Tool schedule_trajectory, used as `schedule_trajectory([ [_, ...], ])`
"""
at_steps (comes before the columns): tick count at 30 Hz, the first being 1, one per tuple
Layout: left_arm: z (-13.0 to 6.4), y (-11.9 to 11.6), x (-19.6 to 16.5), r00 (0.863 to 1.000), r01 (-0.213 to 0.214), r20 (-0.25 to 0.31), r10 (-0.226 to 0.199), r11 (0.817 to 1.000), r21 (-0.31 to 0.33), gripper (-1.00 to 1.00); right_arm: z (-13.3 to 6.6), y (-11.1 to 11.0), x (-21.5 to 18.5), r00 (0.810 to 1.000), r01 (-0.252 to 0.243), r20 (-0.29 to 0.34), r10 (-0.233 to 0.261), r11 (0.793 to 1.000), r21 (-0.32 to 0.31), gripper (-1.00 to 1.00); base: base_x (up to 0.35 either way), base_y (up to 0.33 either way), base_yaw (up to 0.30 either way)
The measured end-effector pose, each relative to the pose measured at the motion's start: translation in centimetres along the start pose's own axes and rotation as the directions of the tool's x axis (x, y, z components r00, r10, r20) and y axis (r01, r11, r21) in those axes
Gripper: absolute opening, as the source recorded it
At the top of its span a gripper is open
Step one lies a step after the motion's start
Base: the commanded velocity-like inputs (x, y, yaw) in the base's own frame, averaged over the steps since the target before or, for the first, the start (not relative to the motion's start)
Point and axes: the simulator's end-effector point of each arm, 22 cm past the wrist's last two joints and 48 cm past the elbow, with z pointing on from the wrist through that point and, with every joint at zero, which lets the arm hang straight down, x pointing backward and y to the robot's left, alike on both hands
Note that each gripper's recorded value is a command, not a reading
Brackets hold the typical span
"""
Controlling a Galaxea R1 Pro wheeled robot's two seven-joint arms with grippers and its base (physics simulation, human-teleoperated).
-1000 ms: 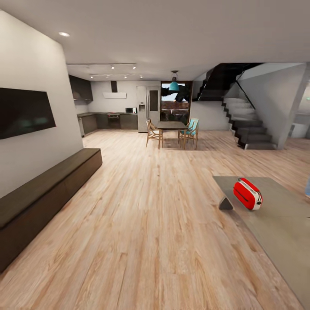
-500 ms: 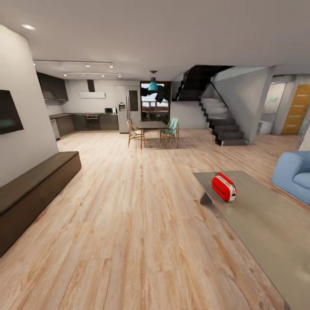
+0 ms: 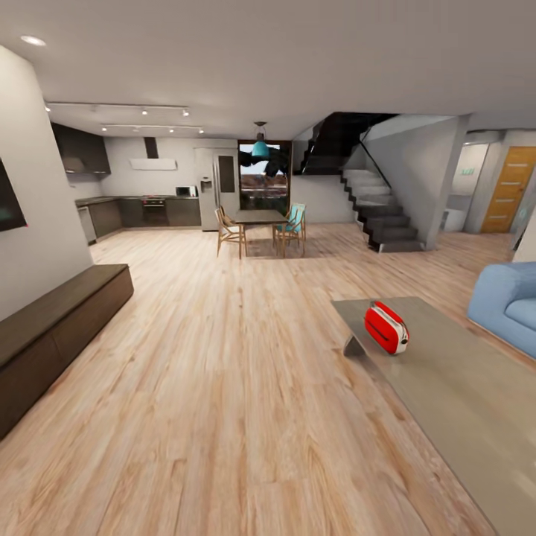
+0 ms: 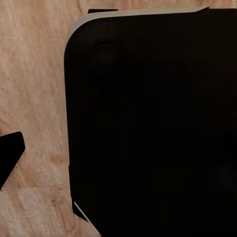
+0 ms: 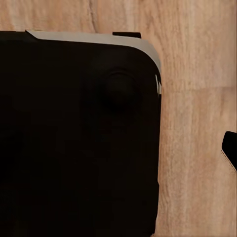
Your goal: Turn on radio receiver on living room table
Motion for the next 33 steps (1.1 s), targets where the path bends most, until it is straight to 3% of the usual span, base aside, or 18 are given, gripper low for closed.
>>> schedule_trajectory([
  [33,0.0,0.3,0.32,1.0,0.005,-0.014,-0.005,1.0,-0.007,1.0,0.0,-0.18,0.05,1.0,0.005,-0.002,-0.005,1.0,0.008,1.0,0.324,0.0,0.0],
])
